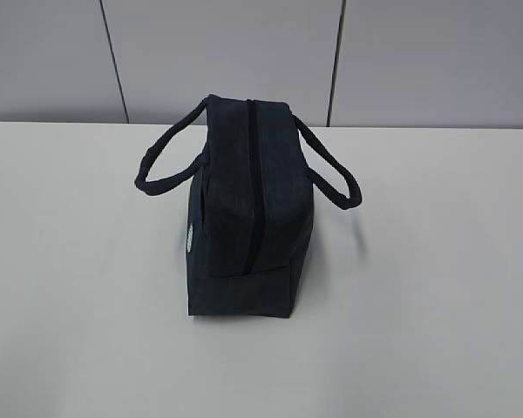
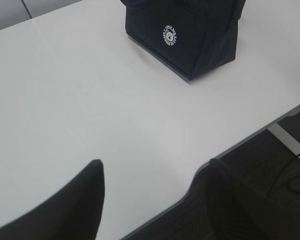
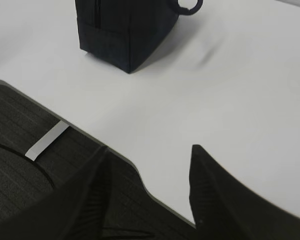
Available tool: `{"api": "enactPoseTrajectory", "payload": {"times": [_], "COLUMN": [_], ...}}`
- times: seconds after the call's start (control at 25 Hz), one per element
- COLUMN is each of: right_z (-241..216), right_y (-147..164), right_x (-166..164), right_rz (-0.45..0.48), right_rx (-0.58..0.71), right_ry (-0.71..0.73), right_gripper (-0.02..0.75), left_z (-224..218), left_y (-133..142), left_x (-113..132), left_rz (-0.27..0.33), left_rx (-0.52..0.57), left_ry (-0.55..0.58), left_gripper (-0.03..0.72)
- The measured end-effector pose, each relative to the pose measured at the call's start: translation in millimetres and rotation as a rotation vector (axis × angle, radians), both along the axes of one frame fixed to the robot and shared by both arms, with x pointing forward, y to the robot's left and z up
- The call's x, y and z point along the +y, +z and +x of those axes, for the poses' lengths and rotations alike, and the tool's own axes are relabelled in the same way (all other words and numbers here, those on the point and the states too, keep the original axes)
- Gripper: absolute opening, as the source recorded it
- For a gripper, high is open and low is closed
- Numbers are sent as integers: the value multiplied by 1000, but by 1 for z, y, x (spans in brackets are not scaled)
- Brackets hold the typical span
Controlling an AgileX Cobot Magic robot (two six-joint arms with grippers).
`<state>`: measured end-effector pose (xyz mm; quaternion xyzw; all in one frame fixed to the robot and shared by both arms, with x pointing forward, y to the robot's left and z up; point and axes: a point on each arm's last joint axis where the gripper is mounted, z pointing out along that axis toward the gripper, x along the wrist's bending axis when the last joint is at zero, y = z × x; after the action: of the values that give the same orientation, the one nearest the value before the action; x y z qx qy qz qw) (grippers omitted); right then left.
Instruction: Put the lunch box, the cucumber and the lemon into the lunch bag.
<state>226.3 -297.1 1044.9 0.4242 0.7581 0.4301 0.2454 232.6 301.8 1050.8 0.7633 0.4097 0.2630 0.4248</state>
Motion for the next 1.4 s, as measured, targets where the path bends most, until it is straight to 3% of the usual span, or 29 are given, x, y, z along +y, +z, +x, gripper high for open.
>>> {"api": "enactPoseTrajectory", "payload": {"times": [0.96, 1.4], "right_z": [0, 1], "right_y": [-2, -2], "right_x": [-1, 1], "right_rz": [-6, -4], "right_rx": [12, 14], "right_ry": [-13, -192], "right_gripper": [382, 382], "left_z": [0, 0], "left_y": [0, 0], "left_x": [0, 0], "left_rz": [0, 0], "left_rx": [0, 0], "left_ry": [0, 34], "left_gripper": [447, 447]}}
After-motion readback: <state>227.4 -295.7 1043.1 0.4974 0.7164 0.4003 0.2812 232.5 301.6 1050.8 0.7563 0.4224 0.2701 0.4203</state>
